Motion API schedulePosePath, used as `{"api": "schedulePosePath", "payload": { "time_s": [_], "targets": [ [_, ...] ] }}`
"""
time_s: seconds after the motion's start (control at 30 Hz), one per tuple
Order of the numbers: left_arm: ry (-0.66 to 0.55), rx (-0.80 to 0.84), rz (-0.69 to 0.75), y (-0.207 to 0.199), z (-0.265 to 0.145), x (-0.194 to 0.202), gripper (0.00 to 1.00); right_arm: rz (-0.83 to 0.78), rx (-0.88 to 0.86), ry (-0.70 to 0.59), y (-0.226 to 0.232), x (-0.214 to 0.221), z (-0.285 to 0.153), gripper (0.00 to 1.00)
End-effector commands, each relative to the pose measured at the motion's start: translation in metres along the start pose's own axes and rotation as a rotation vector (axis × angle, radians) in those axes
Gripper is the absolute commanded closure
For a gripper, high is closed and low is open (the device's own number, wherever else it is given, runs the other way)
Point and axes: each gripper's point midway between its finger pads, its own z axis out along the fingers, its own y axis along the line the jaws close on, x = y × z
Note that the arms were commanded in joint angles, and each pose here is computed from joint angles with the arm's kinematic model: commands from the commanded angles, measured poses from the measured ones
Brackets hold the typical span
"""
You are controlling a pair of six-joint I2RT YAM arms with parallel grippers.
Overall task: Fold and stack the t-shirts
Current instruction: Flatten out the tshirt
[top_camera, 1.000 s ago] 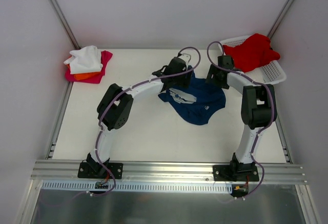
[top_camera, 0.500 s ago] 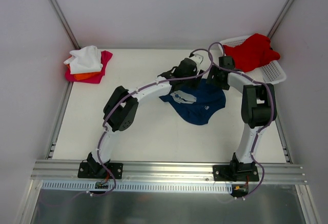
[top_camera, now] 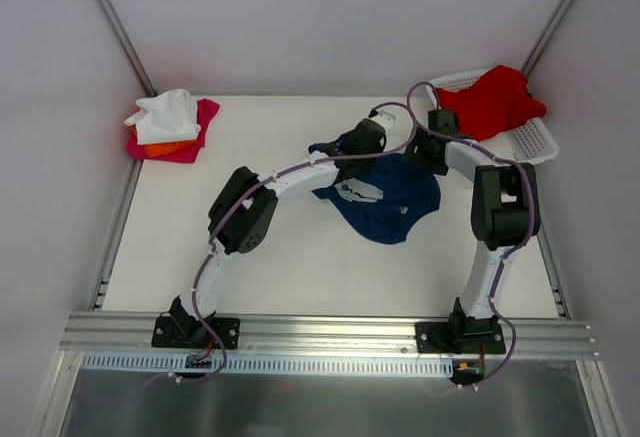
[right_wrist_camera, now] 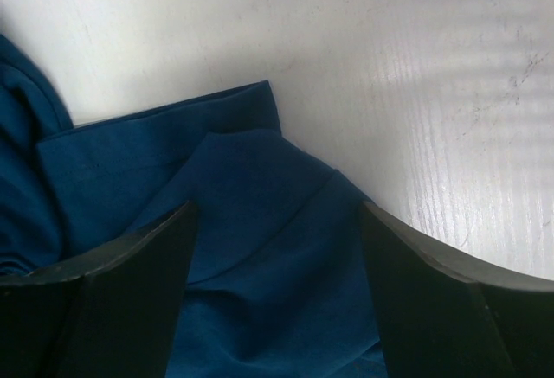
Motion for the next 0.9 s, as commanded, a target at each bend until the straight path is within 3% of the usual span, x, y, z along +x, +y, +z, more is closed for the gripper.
{"api": "schedulePosePath", "payload": {
  "time_s": [0.0, 0.03, 0.4, 0.87],
  "targets": [
    [-0.038, -0.057, 0.012, 0.011, -0.002, -0.018, 0.96, 0.029, -0.023, -0.029, 0.003, -0.011, -0.003, 0.22],
    [-0.040, -0.073, 0.015, 0.014, -0.001, -0.018, 1.00, 0.028, -0.023, -0.026, 0.003, -0.010, -0.002, 0.23],
    [-0.057, -0.160, 0.016, 0.042, -0.007, -0.027, 1.00, 0.036, -0.034, -0.003, 0.005, -0.004, -0.002, 0.24],
    [-0.120, -0.422, -0.156, 0.182, -0.069, -0.053, 1.00, 0.029, -0.034, 0.033, 0.006, 0.000, 0.000, 0.24]
  ]
}}
